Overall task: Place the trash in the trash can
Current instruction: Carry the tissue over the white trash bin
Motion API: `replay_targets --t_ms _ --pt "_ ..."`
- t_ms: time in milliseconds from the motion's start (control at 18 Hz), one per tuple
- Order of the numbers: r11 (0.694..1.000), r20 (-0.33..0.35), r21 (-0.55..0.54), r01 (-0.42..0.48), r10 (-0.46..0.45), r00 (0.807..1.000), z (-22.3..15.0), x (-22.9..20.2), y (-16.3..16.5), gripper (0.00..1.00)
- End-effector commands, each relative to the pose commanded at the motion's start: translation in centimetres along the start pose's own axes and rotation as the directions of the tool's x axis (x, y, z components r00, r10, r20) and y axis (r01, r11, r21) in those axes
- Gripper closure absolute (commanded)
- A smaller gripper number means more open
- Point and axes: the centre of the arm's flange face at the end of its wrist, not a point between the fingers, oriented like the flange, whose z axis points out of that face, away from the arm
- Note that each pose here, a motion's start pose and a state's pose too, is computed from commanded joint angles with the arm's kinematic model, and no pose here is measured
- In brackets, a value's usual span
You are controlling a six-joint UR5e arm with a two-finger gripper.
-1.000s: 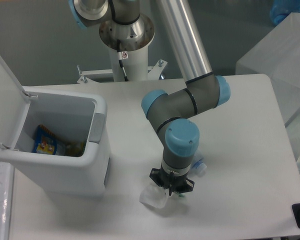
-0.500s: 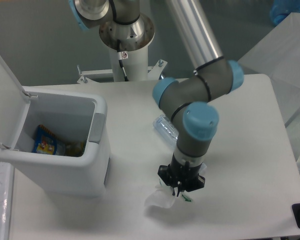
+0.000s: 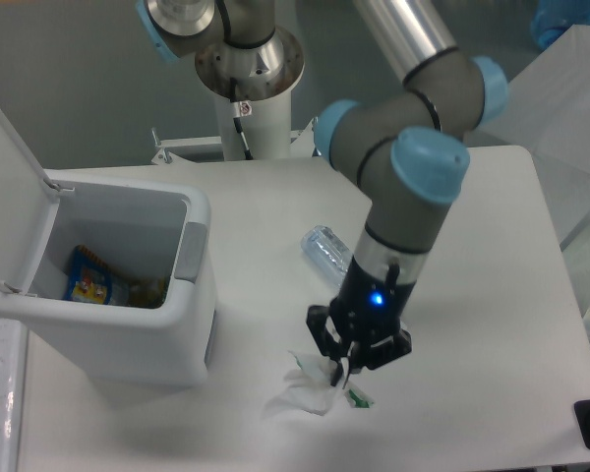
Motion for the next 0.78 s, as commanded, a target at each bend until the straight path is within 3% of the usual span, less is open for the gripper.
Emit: replay_targets --t_ms 222,500,778 --pt "0.994 -0.035 0.098 -0.045 0.049 0.998 -5.0 4.6 -2.2 1.00" --pt "0.983 -0.060 0.160 -0.089 0.099 0.993 -10.3 12.4 -1.1 1.00" --pt "0.980 -0.085 0.160 -0.116 0.131 0.988 -10.9 16.9 -0.2 1.00"
